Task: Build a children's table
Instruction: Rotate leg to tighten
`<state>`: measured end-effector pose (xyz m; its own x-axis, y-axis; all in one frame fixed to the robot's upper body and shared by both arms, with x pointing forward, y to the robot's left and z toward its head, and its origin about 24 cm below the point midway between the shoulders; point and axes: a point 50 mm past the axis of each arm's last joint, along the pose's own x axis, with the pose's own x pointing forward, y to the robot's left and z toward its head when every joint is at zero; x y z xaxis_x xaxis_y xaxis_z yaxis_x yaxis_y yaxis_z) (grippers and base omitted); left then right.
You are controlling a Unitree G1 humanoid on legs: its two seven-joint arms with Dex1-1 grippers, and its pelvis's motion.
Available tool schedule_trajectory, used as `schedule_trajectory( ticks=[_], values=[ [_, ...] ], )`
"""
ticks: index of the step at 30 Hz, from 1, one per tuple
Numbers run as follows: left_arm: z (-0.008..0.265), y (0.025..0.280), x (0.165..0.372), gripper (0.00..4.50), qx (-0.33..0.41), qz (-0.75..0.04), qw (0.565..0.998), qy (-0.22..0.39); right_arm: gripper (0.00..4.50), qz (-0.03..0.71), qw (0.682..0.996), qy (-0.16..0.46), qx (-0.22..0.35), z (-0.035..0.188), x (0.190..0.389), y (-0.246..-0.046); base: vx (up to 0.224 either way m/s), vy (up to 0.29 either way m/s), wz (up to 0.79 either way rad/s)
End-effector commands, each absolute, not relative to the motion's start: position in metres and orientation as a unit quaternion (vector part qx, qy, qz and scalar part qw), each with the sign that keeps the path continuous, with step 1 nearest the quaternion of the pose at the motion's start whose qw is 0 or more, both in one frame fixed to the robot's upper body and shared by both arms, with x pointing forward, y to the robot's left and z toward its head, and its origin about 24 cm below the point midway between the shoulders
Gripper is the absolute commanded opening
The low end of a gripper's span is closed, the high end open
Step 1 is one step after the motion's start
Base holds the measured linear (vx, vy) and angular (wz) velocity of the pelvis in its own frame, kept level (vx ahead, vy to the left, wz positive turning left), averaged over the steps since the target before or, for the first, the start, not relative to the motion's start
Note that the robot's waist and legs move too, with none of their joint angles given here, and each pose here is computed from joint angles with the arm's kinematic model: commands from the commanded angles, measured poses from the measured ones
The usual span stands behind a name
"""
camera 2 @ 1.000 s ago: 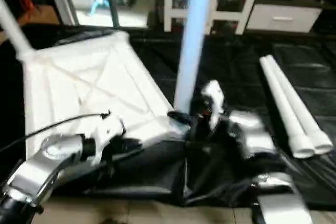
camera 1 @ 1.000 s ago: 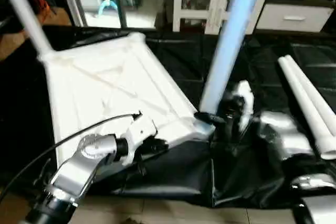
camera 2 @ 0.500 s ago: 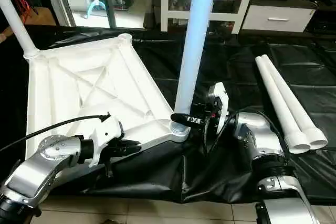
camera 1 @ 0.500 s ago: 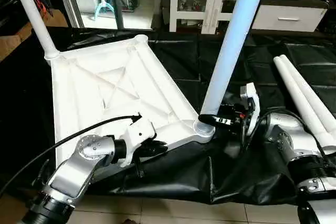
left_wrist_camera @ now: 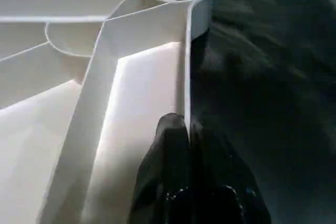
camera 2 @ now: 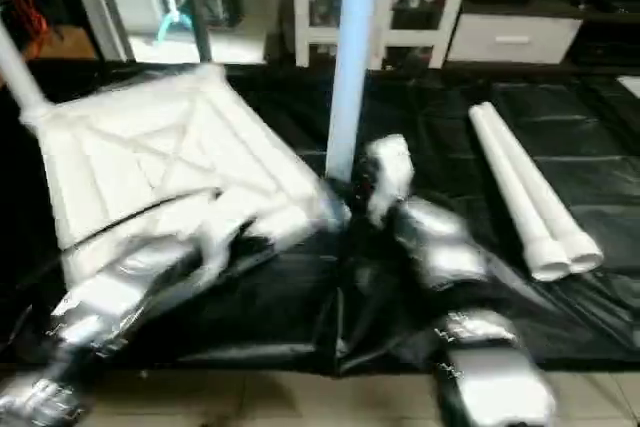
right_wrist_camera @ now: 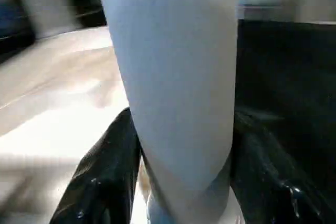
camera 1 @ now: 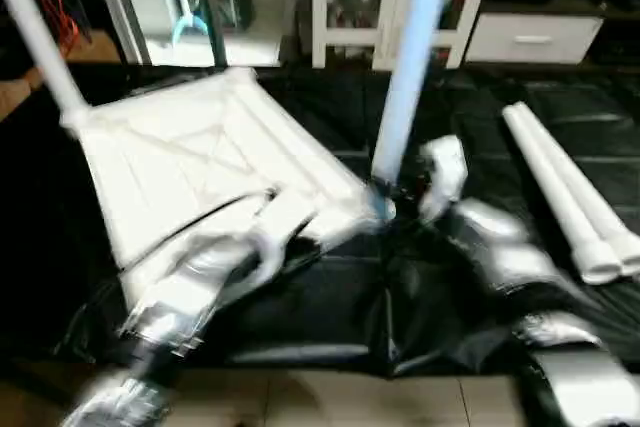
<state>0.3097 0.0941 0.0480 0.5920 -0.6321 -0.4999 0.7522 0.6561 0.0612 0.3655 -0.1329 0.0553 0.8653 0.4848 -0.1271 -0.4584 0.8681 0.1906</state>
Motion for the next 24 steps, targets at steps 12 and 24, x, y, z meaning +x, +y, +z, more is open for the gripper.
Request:
schedule_trajectory(
  ticks=[12,24],
  values=[
    [0.047,0.074,0.3,0.0,0.134,-0.476,0.846,0.199,2.57,0.248,0.957,0.09,0.119,0.039,0.36,-0.117,0.0,0.0,0.0],
    [0.055,0.134,0.252,0.0,0.108,-0.579,0.782,0.203,2.84,0.489,0.868,0.063,0.056,0.082,0.332,-0.196,0.004,0.001,0.0]
  ],
)
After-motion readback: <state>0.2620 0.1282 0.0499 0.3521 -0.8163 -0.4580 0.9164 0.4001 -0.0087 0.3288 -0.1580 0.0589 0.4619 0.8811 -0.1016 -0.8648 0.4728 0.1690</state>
